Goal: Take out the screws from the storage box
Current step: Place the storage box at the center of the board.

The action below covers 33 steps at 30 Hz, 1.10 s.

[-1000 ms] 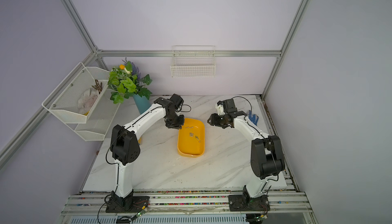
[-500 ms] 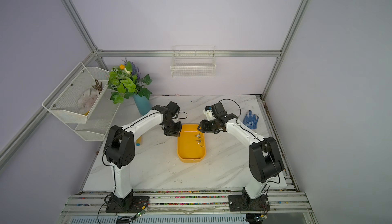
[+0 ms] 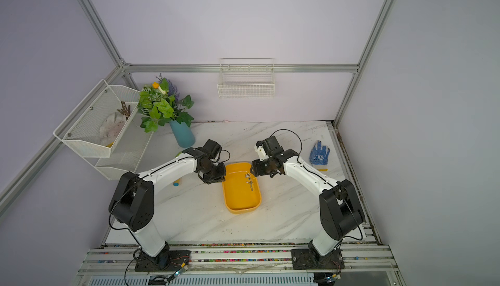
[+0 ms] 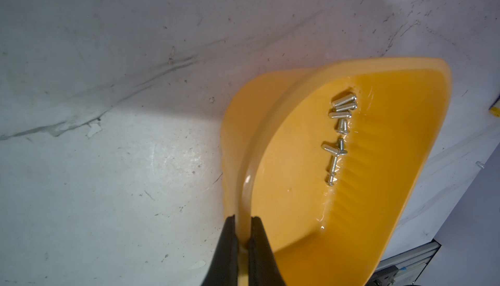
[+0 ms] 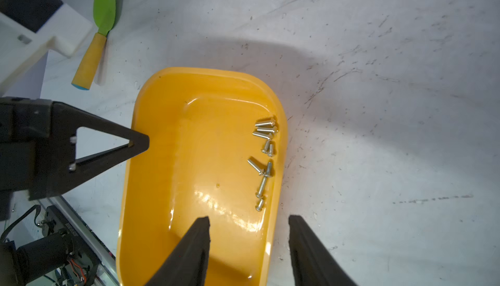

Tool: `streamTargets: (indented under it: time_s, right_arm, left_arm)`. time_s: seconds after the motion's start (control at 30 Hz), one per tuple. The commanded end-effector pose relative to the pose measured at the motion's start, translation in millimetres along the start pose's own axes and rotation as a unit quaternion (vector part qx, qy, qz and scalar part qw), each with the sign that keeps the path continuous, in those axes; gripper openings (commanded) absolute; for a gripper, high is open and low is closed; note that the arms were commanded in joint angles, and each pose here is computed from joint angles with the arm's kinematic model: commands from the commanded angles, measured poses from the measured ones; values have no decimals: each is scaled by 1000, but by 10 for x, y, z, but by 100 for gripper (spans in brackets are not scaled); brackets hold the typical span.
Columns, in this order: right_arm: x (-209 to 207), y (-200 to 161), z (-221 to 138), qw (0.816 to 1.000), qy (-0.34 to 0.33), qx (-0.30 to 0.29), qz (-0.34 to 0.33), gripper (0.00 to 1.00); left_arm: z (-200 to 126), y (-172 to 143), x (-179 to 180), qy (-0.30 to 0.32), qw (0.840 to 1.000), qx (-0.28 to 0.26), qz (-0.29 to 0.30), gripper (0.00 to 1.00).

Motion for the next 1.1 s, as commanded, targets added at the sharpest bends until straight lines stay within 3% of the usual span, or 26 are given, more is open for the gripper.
streamTargets:
  time_s: [0.0,0.4,0.57,0.73,1.07]
  right_arm:
    - [218,38,24,999,16,1,-29,52]
    - [359,-216,280,994,-47,43,-89,49]
    - [209,-261,406,989,-97,61,-97,43]
    - [250,-264,491,987,-101,66,-110,43]
    - [212,-340,669,973,-106,105,-173,39]
  left_arm:
    - [72,-86,112,0,1000,3,-20,3]
    - [25,-179,146,-12,1000,7,-24,15]
    - [-87,-153,77,-32,999,5,-23,23]
    - [-104,-165,96,-33,999,7,-21,32]
    - [-484,257,194,-50,997,-47,-25,32]
Point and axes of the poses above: each gripper's point midway between its finger pads, its own z axis out along the fingers, its own x axis along the line the jaws close on, y = z × x, the point moved 4 cm from there along -z, back along the fingers, and after that the axes turned 6 degrees about -z, right-handed, at the moved point
